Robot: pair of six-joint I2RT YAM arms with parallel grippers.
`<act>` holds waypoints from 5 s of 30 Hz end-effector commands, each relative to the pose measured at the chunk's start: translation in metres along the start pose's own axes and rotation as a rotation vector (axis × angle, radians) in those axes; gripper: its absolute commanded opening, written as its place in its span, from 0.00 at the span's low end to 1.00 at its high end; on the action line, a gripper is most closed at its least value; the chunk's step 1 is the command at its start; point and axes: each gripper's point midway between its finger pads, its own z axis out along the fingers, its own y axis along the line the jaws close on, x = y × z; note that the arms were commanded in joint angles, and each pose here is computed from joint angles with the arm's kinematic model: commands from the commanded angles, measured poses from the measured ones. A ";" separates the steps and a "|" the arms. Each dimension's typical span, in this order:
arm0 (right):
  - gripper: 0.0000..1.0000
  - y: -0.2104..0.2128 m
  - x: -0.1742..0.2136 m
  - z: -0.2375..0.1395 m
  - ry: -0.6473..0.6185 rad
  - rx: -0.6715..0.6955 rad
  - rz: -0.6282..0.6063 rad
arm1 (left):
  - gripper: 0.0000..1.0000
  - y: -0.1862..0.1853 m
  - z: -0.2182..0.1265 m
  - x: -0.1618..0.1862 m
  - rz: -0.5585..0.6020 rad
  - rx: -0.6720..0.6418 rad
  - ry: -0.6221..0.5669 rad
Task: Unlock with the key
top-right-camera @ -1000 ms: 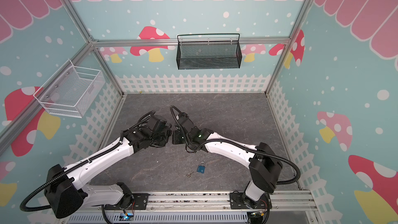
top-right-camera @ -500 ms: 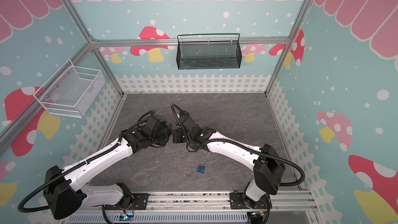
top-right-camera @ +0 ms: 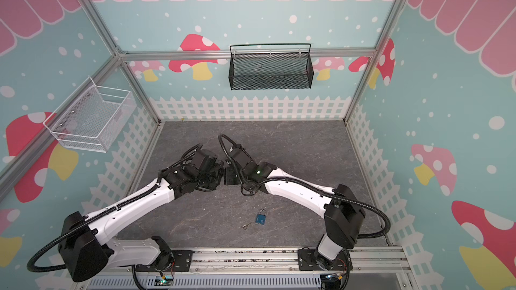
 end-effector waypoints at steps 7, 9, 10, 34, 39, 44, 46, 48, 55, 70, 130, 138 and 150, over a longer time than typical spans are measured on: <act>0.00 -0.008 -0.008 0.026 -0.030 0.066 0.015 | 0.00 0.002 0.004 0.011 -0.091 -0.001 0.063; 0.00 -0.008 -0.005 0.031 -0.021 0.064 0.005 | 0.00 -0.001 0.004 0.013 -0.094 0.005 0.068; 0.00 -0.007 -0.004 0.034 -0.021 0.058 0.000 | 0.00 -0.001 0.005 0.014 -0.098 0.007 0.074; 0.00 0.007 -0.047 0.018 -0.313 -0.009 -0.297 | 0.00 -0.008 -0.006 0.041 -0.013 0.029 0.224; 0.00 0.027 -0.052 0.002 -0.288 -0.096 -0.239 | 0.00 0.008 -0.001 0.028 -0.023 -0.011 0.168; 0.00 0.036 -0.050 -0.001 -0.299 -0.137 -0.330 | 0.00 0.017 0.006 0.025 -0.020 -0.040 0.165; 0.00 0.030 -0.051 0.000 -0.304 -0.097 -0.373 | 0.00 0.018 0.006 0.025 -0.023 -0.045 0.172; 0.00 0.022 -0.052 -0.001 -0.310 -0.047 -0.397 | 0.00 0.015 0.004 0.024 -0.019 -0.033 0.171; 0.00 0.026 -0.049 -0.002 -0.300 -0.070 -0.458 | 0.00 0.011 0.000 0.023 -0.021 0.002 0.188; 0.00 -0.011 -0.016 -0.005 -0.131 0.041 -0.228 | 0.00 -0.003 -0.006 0.006 -0.135 0.131 0.146; 0.00 0.036 -0.018 0.004 -0.296 -0.100 -0.407 | 0.00 -0.062 -0.041 0.056 -0.134 0.268 0.318; 0.00 0.040 -0.038 -0.018 -0.274 -0.143 -0.166 | 0.00 -0.033 -0.021 0.048 -0.097 0.157 0.270; 0.00 -0.004 -0.036 -0.023 -0.301 0.098 -0.366 | 0.00 -0.013 -0.014 0.017 -0.074 0.096 0.152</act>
